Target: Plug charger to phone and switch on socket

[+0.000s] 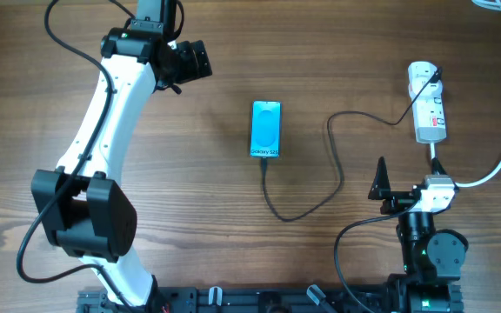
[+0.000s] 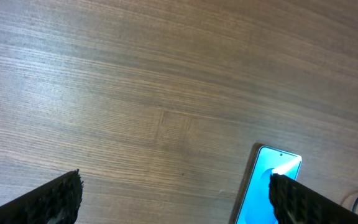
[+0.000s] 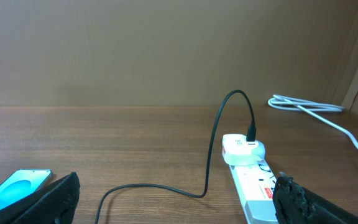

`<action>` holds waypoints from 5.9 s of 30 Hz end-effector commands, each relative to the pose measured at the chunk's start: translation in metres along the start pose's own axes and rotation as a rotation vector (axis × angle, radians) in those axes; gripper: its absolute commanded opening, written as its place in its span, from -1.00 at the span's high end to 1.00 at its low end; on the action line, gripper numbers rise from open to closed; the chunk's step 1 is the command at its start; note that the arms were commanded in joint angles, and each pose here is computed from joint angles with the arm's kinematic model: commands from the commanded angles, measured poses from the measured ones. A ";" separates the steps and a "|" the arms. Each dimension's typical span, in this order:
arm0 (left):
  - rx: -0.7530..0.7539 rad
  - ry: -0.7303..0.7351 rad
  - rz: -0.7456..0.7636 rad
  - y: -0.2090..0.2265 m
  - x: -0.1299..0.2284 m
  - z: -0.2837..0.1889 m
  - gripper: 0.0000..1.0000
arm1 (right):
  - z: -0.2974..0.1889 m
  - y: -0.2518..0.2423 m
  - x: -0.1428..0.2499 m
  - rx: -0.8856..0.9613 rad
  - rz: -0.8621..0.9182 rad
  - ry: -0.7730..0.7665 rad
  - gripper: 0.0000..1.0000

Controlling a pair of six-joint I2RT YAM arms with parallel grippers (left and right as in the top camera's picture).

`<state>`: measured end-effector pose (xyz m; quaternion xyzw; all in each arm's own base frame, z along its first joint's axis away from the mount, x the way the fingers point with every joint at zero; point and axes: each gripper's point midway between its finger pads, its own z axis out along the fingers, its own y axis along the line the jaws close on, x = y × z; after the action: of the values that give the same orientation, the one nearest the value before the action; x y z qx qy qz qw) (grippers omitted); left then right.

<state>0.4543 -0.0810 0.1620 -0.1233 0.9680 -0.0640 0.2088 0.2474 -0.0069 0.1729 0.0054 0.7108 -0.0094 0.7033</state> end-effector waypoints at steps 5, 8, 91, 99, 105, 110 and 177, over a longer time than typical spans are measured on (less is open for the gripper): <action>-0.072 0.135 -0.009 0.016 0.033 0.002 -1.00 | -0.001 0.001 -0.003 -0.007 -0.018 -0.014 -0.99; -0.081 0.152 -0.008 0.018 0.038 0.002 -1.00 | -0.001 0.001 -0.003 -0.007 -0.018 -0.014 -0.99; 0.103 -1.073 0.080 0.137 0.160 -0.091 -1.00 | -0.001 0.001 -0.003 -0.007 -0.018 -0.014 -0.99; 0.078 -1.071 0.161 0.134 0.161 -0.090 -1.00 | -0.001 0.001 -0.003 -0.007 -0.018 -0.014 -1.00; 0.067 -1.072 0.186 0.134 0.161 -0.090 -1.00 | -0.001 0.001 -0.003 -0.007 -0.018 -0.014 -1.00; 0.046 -1.074 0.206 0.135 0.161 -0.090 -1.00 | -0.001 0.001 -0.003 -0.007 -0.018 -0.014 -0.99; 0.019 -1.079 0.247 0.135 0.160 -0.091 -1.00 | -0.001 0.001 -0.003 -0.007 -0.018 -0.014 -0.99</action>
<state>0.2458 0.0124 0.1591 -0.0287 0.7321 0.0181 0.6803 0.2472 -0.0064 0.1737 0.0045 0.7096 -0.0085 0.7046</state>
